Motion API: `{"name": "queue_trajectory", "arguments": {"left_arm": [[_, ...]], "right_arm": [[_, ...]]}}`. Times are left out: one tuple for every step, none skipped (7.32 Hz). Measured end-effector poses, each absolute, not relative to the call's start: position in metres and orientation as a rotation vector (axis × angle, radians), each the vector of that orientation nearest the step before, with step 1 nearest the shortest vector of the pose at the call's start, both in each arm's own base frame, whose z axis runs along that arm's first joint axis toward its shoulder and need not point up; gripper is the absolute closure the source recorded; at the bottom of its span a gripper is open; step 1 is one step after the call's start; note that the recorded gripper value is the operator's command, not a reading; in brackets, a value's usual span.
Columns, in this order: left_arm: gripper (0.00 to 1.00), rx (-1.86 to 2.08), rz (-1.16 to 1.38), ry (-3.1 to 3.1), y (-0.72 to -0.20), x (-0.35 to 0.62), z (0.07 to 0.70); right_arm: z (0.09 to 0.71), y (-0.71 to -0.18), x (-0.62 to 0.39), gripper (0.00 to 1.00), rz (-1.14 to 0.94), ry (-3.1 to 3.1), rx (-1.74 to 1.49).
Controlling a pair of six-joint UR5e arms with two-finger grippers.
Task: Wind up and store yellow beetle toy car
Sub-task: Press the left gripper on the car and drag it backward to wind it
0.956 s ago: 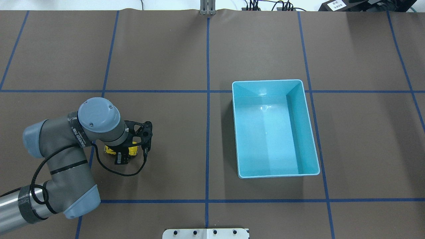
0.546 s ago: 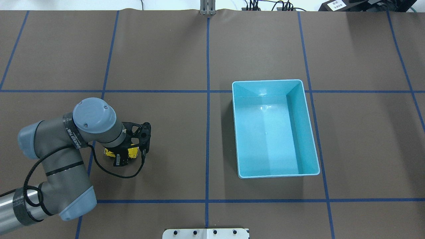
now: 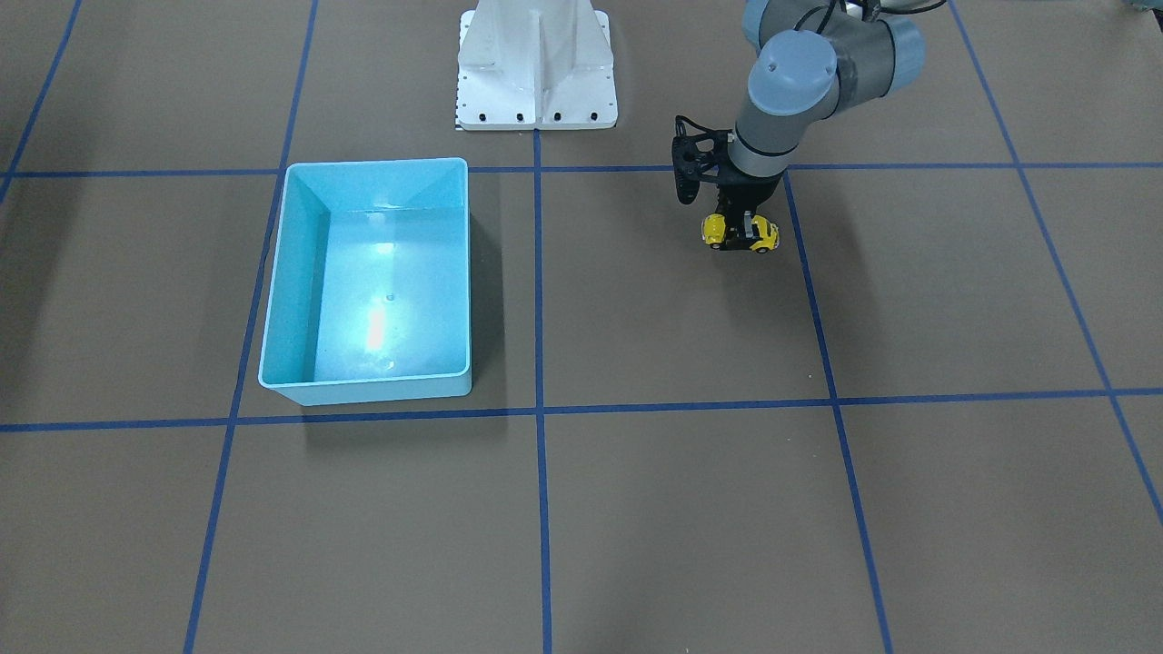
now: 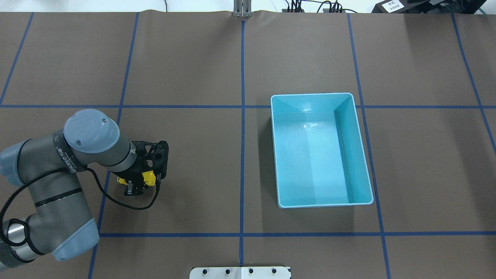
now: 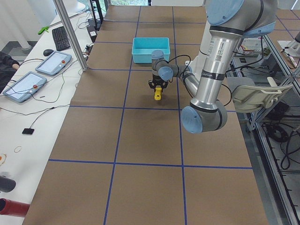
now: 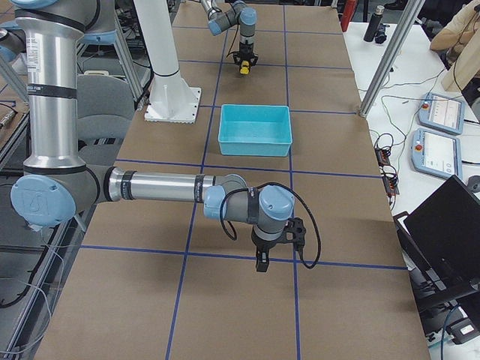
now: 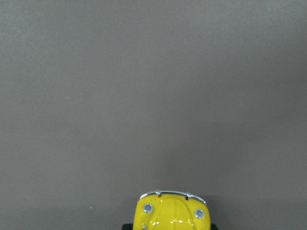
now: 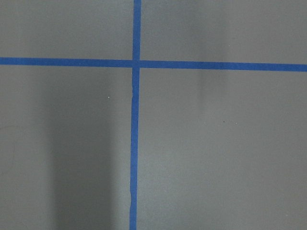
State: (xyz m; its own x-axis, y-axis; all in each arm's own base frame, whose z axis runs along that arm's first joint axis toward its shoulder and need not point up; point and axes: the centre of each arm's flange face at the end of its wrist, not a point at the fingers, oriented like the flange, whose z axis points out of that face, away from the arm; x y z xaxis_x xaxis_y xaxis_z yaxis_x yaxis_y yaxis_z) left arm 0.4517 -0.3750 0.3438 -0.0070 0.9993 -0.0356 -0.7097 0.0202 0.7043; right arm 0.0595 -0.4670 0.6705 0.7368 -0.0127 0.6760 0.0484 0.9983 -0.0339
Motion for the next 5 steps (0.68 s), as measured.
{"name": "queue_trajectory", "arguments": {"left_arm": [[1.00,0.597,1.468,0.644,-0.3764,0.4506,0.3424],[1.00,0.619,1.451,0.656,-0.3773,0.4505,0.3419],[0.91,0.638,1.423,0.673,-0.3775,0.4508,0.3422],[0.89,0.651,1.403,0.685,-0.3780,0.4512,0.3420],[0.86,0.659,1.395,0.690,-0.3781,0.4514,0.3421]], "right_arm": [[0.6702,-0.4669,0.0594,0.00,-0.034,-0.743,-0.050],[0.6688,-0.4672,0.0594,0.00,-0.035,-0.744,-0.046],[0.6675,-0.4675,0.0593,0.00,-0.036,-0.744,-0.044],[0.6675,-0.4676,0.0593,0.00,-0.036,-0.744,-0.043],[0.6683,-0.4675,0.0595,0.00,-0.037,-0.742,-0.045]]}}
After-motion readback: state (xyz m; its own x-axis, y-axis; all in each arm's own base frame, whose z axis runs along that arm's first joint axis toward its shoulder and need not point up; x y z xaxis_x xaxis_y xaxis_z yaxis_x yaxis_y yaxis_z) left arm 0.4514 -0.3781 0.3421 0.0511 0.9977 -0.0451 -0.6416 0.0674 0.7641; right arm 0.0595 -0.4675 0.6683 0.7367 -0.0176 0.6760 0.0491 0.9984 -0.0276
